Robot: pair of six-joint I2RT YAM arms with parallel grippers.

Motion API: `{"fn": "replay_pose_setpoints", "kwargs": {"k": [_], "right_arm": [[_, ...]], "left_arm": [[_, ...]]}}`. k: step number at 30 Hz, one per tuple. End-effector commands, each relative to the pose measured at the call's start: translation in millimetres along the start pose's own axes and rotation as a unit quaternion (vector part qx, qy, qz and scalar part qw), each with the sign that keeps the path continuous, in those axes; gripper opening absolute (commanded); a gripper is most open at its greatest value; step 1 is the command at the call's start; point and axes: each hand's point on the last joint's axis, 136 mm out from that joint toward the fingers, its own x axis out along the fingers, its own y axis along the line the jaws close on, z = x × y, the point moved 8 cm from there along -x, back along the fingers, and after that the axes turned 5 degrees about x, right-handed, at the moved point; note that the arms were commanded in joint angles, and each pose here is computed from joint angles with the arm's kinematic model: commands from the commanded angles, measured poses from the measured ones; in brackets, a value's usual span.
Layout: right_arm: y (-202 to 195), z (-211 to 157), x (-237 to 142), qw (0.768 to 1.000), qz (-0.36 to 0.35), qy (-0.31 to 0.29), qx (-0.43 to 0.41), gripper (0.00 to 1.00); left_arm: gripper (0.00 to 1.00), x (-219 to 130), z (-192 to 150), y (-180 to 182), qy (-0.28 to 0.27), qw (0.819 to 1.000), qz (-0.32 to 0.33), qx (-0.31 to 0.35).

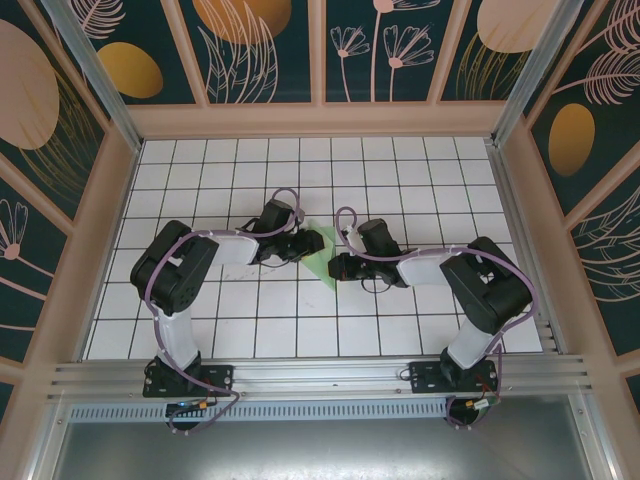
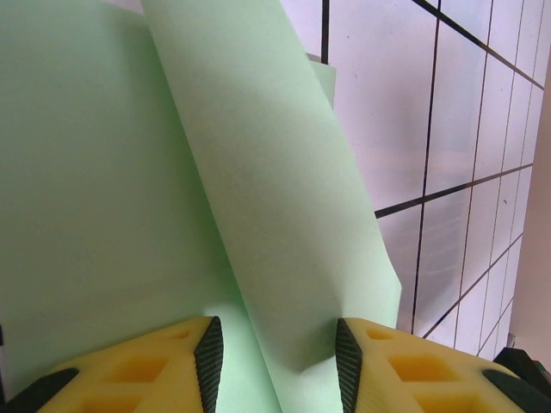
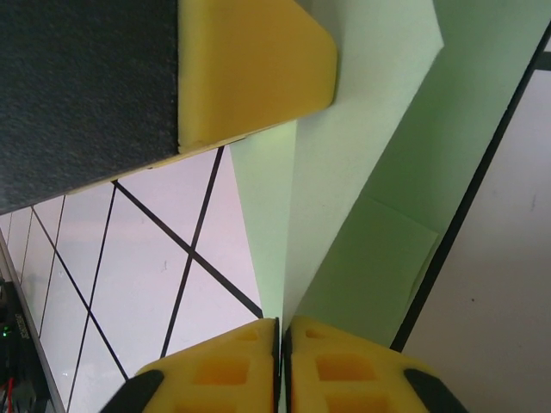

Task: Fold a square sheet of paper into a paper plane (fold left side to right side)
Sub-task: Fourth fold the wing at the center of the table.

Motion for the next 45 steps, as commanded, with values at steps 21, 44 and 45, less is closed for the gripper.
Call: {"fn": "replay_pose_setpoints", "kwargs": {"k": [21,44,45], "right_arm": [[1,44,-27,0.997,0.058,-0.048,0.034,0.43],[-22,55,1,0.997,0.017,-0.026,0.069,0.04],[-23,54,2,0.997,0.009,-0.024,0.07,0.03]], "left_arm": [[0.43,8,-8,17,0.013,0.999,0.044,-0.002],[0.43,7,-8,16,0.012,0.999,0.043,-0.002],[0.43,7,-8,16,0.012,0.999,0.043,-0.002]]}}
